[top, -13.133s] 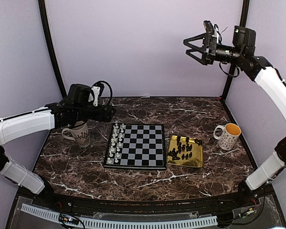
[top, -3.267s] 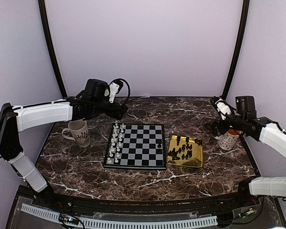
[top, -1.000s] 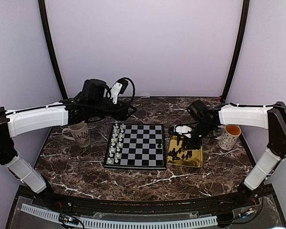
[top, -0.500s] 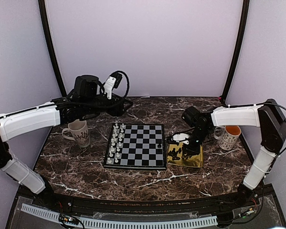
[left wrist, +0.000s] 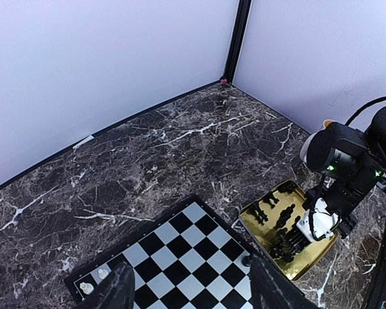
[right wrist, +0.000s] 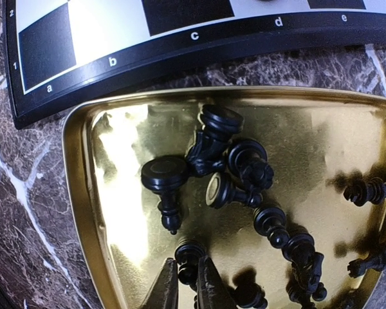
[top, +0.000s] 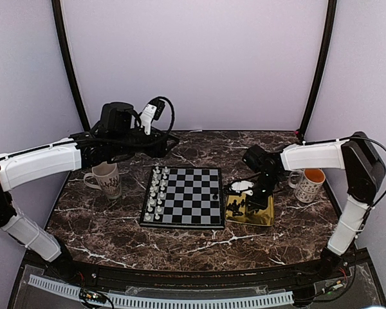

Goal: Set up the chess pieces on the board
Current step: Pick up the pawn from the storage box.

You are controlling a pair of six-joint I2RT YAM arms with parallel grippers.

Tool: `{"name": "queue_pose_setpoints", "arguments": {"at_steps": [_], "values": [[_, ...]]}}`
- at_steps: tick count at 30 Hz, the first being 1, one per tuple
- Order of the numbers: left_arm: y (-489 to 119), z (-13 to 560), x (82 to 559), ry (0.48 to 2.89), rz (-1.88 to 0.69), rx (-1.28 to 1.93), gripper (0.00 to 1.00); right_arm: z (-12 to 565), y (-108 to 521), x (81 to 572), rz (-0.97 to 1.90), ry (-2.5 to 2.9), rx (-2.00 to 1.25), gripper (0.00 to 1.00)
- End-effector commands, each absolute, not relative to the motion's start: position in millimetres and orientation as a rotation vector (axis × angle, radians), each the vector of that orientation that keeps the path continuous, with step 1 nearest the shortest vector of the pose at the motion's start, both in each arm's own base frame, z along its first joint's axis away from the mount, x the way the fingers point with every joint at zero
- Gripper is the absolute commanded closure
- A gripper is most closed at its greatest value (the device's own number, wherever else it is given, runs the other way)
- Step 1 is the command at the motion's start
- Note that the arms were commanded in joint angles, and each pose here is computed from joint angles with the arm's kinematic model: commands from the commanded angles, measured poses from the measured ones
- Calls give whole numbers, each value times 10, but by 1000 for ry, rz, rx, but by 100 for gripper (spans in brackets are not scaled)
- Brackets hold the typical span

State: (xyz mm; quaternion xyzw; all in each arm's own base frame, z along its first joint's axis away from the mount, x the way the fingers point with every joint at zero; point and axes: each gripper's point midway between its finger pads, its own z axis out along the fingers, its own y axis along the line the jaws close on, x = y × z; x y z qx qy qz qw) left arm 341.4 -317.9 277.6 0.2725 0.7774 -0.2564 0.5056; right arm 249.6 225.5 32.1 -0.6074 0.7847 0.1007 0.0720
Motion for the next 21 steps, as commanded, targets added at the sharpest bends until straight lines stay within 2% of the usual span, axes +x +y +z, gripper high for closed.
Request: {"name": "queue_pose_setpoints", "arguments": {"at_steps": [1, 6, 14, 21], "values": [[-3144, 2803, 3408, 1861, -607, 656, 37, 360, 2343, 2597, 284, 2349, -1796, 92], [-3142, 2786, 3415, 1864, -602, 658, 37, 427, 2350, 2540, 318, 2349, -1799, 99], [-3143, 2785, 3416, 1865, -606, 654, 37, 902, 2599, 2511, 496, 2247, -1773, 100], [-3049, 2808, 3468, 1868, -562, 592, 37, 1016, 2816, 2668, 398, 2211, -1792, 100]]}}
